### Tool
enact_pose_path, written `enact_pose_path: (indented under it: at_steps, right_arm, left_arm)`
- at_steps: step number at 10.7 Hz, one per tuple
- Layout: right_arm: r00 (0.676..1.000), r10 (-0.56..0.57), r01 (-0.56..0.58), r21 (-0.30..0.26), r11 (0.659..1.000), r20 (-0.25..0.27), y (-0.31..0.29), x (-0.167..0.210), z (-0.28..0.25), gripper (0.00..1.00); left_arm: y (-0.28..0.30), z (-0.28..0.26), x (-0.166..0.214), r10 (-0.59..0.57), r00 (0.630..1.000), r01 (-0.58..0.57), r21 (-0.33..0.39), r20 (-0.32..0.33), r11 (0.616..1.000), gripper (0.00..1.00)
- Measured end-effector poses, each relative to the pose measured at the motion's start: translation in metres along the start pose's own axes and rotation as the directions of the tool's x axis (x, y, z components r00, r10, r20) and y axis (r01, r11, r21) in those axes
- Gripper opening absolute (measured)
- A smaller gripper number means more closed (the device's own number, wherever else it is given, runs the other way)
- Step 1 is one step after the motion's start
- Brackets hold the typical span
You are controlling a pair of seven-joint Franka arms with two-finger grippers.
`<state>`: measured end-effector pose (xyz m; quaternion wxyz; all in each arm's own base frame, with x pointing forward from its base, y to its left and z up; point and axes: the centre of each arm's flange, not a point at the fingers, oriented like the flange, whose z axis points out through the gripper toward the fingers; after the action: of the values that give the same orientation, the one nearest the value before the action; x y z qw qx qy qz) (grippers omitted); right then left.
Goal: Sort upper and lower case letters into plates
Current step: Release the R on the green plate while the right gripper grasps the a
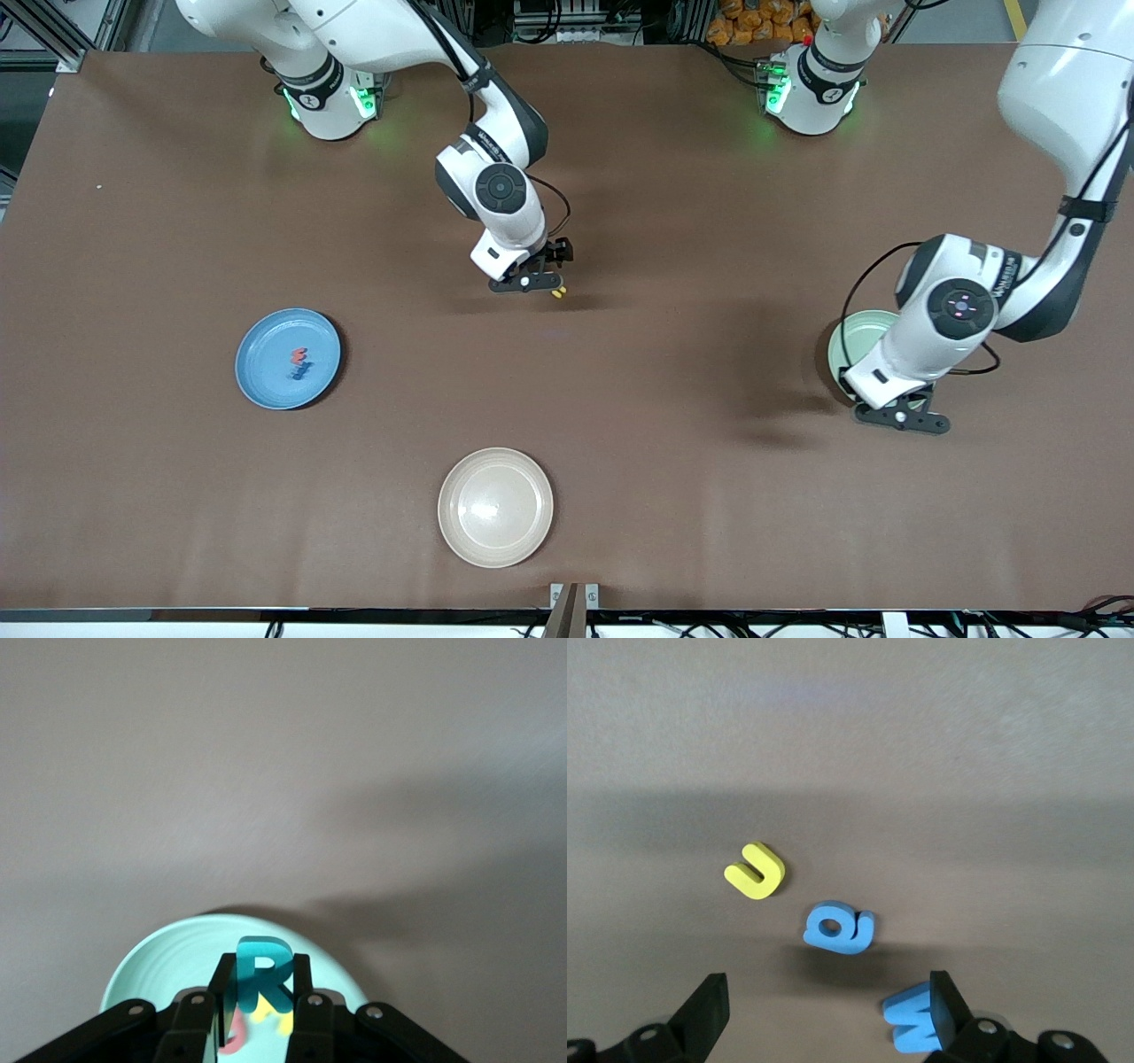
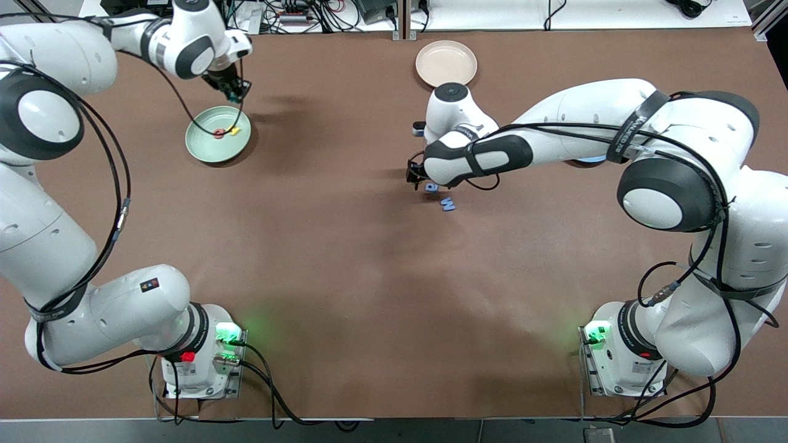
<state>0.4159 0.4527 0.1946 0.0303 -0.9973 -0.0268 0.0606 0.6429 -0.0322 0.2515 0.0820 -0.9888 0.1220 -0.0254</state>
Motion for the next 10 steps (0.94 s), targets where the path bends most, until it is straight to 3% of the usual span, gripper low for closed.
enact_pose_path:
  at_steps: [2,4,8,9,10]
  right_arm:
    - [1.000,-0.005,0.005,-0.004,1.000,-0.005,0.001,0.001,0.009,1.00]
    - [1.000,-0.014,0.014,-0.012,1.000,-0.014,0.003,0.003,0.013,1.00]
    - [1.000,-0.013,0.013,-0.005,1.000,-0.023,0.001,0.007,0.024,1.00]
    - [1.000,-0.013,0.013,-0.007,1.000,-0.021,0.002,0.007,0.026,1.00]
    - [1.000,-0.013,0.013,-0.007,1.000,-0.020,0.002,0.007,0.027,1.00]
  left_arm:
    - [-0.010,0.023,-0.022,0.000,0.998,0.001,-0.009,0.066,1.000,0.30]
    - [-0.006,0.029,-0.031,-0.001,0.993,0.003,-0.015,0.117,1.000,0.37]
    - [0.016,-0.039,-0.009,-0.046,0.996,0.050,-0.042,0.078,0.998,0.92]
    - [0.031,-0.072,0.000,-0.055,0.995,0.060,-0.050,0.082,0.997,1.00]
    - [0.048,-0.111,0.009,-0.060,0.994,0.065,-0.049,0.088,0.997,1.00]
